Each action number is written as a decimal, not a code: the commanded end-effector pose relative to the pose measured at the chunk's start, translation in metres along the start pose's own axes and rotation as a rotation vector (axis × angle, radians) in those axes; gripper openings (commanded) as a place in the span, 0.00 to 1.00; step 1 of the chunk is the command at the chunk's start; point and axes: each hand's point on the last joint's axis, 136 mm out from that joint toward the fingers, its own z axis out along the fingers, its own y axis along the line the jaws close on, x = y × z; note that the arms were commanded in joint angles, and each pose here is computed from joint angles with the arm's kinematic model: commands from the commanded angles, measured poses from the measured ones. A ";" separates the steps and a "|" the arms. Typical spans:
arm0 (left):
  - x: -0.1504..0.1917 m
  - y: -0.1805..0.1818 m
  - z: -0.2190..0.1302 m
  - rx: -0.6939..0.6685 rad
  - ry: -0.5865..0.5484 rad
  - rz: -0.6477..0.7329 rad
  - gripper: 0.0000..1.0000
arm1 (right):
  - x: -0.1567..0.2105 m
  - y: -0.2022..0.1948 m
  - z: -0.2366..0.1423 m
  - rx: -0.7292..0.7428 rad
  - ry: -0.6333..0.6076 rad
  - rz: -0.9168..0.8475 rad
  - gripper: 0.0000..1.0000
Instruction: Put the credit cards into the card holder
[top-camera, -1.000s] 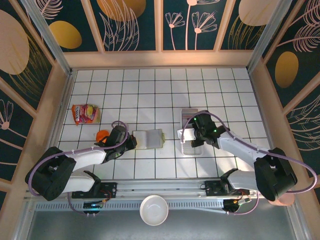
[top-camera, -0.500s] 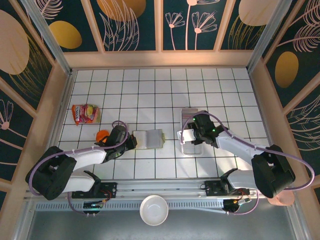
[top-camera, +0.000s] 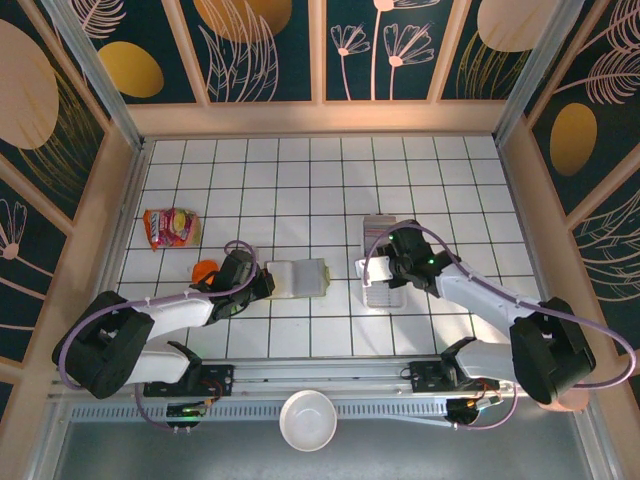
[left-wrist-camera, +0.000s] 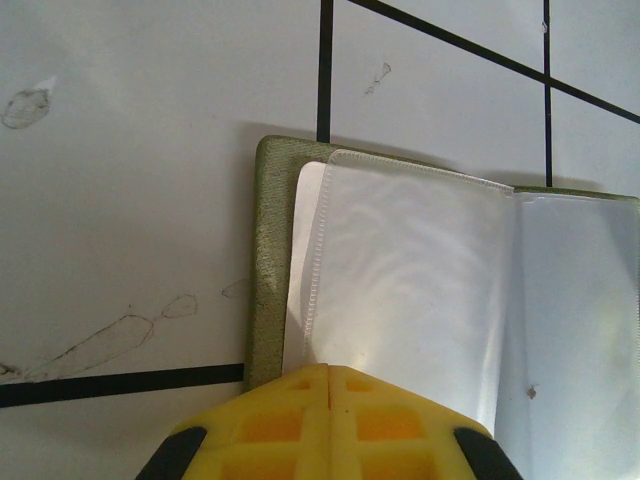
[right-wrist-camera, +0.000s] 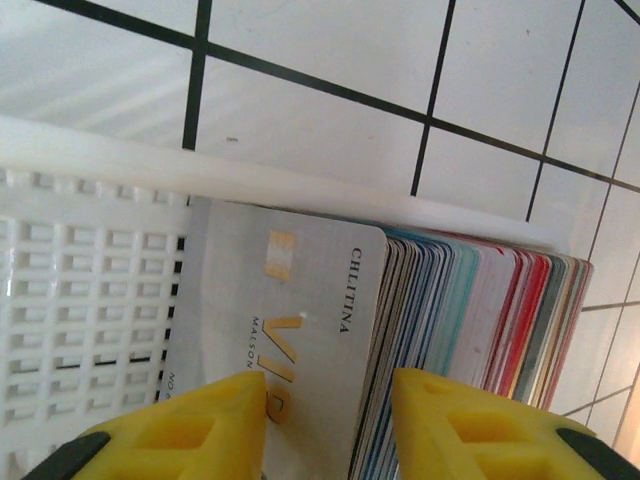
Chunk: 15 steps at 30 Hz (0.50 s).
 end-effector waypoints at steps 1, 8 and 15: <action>0.004 0.004 0.002 -0.015 0.027 0.002 0.00 | 0.007 -0.019 -0.010 0.062 0.023 0.020 0.35; 0.005 0.004 0.002 -0.012 0.028 -0.001 0.00 | 0.009 -0.016 -0.010 0.058 0.028 0.023 0.30; 0.006 0.004 0.004 -0.010 0.034 -0.001 0.00 | 0.009 -0.017 -0.012 0.056 0.028 0.026 0.22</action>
